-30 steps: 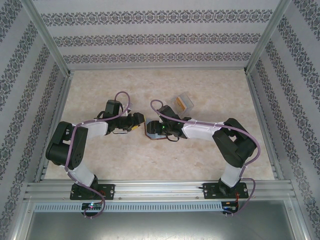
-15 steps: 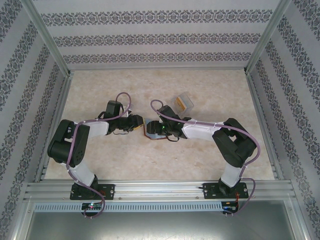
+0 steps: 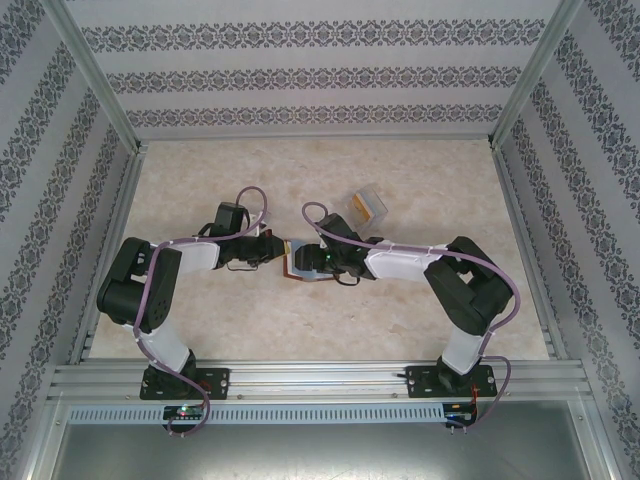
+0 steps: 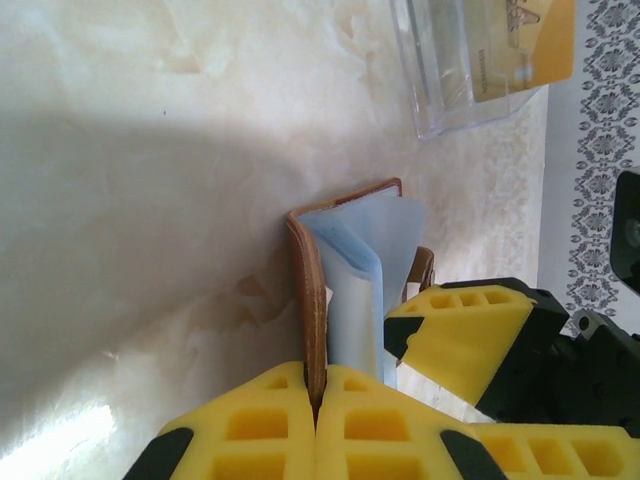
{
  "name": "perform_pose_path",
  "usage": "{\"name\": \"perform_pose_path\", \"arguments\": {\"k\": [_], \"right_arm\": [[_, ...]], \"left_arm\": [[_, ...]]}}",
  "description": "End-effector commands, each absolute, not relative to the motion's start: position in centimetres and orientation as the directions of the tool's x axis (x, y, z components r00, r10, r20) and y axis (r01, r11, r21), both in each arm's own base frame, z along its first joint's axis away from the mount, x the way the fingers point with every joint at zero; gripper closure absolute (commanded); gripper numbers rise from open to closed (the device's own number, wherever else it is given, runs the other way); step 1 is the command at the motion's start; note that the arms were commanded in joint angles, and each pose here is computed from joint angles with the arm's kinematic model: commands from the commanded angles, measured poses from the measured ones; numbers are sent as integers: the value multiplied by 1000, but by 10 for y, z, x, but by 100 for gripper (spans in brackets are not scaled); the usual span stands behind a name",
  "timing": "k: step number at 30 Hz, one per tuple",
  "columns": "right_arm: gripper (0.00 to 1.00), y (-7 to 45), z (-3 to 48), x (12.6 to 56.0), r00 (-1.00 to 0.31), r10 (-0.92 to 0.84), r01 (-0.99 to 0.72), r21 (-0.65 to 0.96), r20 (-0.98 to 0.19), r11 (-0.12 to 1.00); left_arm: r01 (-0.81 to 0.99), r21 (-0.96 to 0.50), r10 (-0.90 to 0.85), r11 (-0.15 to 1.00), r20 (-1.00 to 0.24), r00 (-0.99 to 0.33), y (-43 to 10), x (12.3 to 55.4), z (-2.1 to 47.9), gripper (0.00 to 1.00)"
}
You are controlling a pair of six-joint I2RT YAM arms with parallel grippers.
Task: Put the credit cards into the card holder
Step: Open the card holder at the center of the table.
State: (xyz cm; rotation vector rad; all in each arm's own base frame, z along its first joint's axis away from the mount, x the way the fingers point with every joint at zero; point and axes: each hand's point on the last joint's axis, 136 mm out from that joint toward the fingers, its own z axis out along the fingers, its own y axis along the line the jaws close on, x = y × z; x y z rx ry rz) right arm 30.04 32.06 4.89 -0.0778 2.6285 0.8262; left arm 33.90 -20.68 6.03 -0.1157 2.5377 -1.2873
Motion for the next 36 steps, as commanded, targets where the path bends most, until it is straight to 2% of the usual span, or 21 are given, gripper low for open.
{"name": "perform_pose_path", "arguments": {"k": [1, 5, 11, 16, 21, 31, 36], "right_arm": [[36, 307, 71, 306, -879, 76, -202, 512, -471, 835], [24, 294, 95, 301, -813, 49, -269, 448, -581, 853], [19, 307, 107, 293, -784, 0, -333, 419, -621, 845], [20, 339, 106, 289, -812, -47, -367, 446, -582, 816], [23, 349, 85, 296, -847, -28, -299, 432, -532, 851], [30, 311, 51, 305, -860, 1, -168, 284, -510, 944], [33, 284, 45, 304, -868, 78, -68, 274, -491, 959]], "left_arm": [[93, -789, -170, 608, -244, -955, -209, 337, 66, 100], [80, -780, -176, 621, -238, -955, -207, 337, 67, 100], [58, -787, -189, 615, -218, -957, -208, 339, 67, 100], [51, -788, -194, 613, -213, -958, -207, 339, 70, 100], [45, -789, -189, 613, -203, -961, -208, 338, 70, 100], [37, -789, -198, 614, -199, -960, -207, 338, 69, 100], [34, -791, -203, 611, -197, -959, -208, 341, 70, 100]]}}
